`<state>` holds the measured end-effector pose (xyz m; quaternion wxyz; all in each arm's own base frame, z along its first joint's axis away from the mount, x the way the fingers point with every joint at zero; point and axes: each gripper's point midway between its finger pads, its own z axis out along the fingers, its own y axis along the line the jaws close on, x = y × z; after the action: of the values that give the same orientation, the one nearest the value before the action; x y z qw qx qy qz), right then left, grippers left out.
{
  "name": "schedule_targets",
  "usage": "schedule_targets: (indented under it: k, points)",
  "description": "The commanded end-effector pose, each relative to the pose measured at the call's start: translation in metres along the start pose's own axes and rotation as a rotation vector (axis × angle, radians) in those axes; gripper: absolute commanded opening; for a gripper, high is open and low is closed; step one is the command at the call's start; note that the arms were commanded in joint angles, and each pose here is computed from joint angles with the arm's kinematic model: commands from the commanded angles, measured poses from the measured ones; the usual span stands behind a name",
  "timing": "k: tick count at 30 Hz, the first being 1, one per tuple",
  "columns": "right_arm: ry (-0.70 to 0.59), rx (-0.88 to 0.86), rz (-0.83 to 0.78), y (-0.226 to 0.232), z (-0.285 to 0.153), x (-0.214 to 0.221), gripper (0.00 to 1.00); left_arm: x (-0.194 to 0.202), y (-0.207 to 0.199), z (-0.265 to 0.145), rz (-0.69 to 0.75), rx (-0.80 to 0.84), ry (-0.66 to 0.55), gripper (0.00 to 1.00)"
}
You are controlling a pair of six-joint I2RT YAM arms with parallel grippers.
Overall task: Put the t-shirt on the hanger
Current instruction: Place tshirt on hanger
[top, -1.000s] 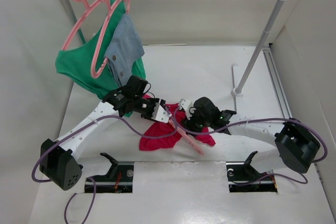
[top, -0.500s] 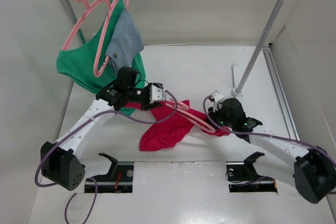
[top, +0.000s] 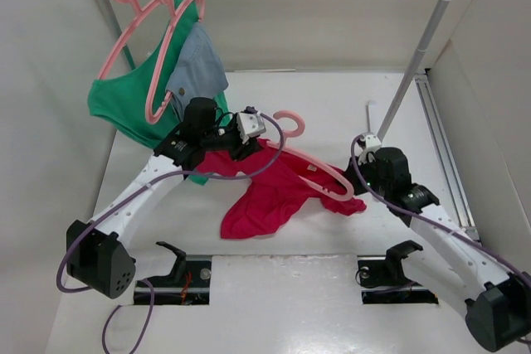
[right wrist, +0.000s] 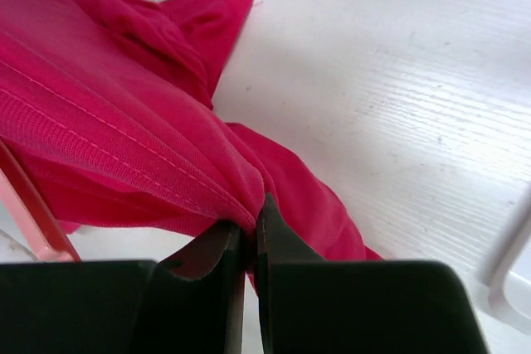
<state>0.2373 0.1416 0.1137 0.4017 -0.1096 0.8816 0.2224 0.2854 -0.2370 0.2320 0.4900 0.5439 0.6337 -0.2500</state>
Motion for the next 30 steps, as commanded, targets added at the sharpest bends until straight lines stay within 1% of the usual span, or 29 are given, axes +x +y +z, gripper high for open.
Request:
schedule_targets:
  k: [1,5,6,8,12,13,14,15,17,18,22,26,27,29,30]
  points:
    - [0.167,0.256,0.073,-0.048,-0.028,0.044,0.00,-0.019,0.076,-0.030,0.029,-0.369,-0.017,0.00]
    - [0.161,0.273,0.098,-0.051,-0.036,0.046,0.00,-0.005,0.084,-0.035,0.008,-0.445,0.020,0.00]
    - [0.181,0.285,0.109,-0.054,-0.039,0.051,0.00,-0.007,0.089,-0.037,0.014,-0.471,0.017,0.00]
    - [0.170,0.280,0.114,-0.053,-0.041,0.047,0.00,-0.006,0.098,-0.041,0.005,-0.527,0.018,0.00]
    - [0.185,0.210,0.098,-0.042,-0.040,0.049,0.00,-0.011,0.102,-0.042,0.006,-0.548,0.001,0.00]
    - [0.176,0.188,0.086,-0.040,-0.039,0.046,0.00,-0.006,0.100,-0.041,0.001,-0.543,0.009,0.00]
    - [0.179,0.163,0.077,-0.037,-0.036,0.045,0.00,-0.005,0.102,-0.042,0.028,-0.551,0.021,0.00]
    - [0.175,0.124,0.072,-0.031,-0.037,0.042,0.00,0.004,0.101,-0.041,0.039,-0.552,0.046,0.00]
    - [0.187,0.116,0.062,-0.031,-0.041,0.036,0.00,0.007,0.103,-0.046,0.103,-0.573,0.064,0.00]
    - [0.187,0.116,0.062,-0.030,-0.043,0.033,0.00,0.014,0.107,-0.049,0.133,-0.599,0.095,0.00]
    - [0.188,0.163,0.066,-0.040,-0.052,0.027,0.00,0.029,0.110,-0.053,0.159,-0.638,0.148,0.00]
    - [0.167,0.220,0.098,-0.047,-0.059,0.023,0.00,0.040,0.106,-0.052,0.205,-0.626,0.176,0.00]
    - [0.136,0.237,0.099,-0.047,-0.064,0.014,0.00,0.036,0.107,-0.056,0.239,-0.631,0.177,0.00]
    - [0.097,0.310,0.110,-0.055,-0.073,0.002,0.00,0.045,0.104,-0.055,0.269,-0.610,0.213,0.00]
    - [0.040,0.339,0.096,-0.056,-0.084,-0.018,0.00,0.050,0.101,-0.053,0.287,-0.592,0.224,0.00]
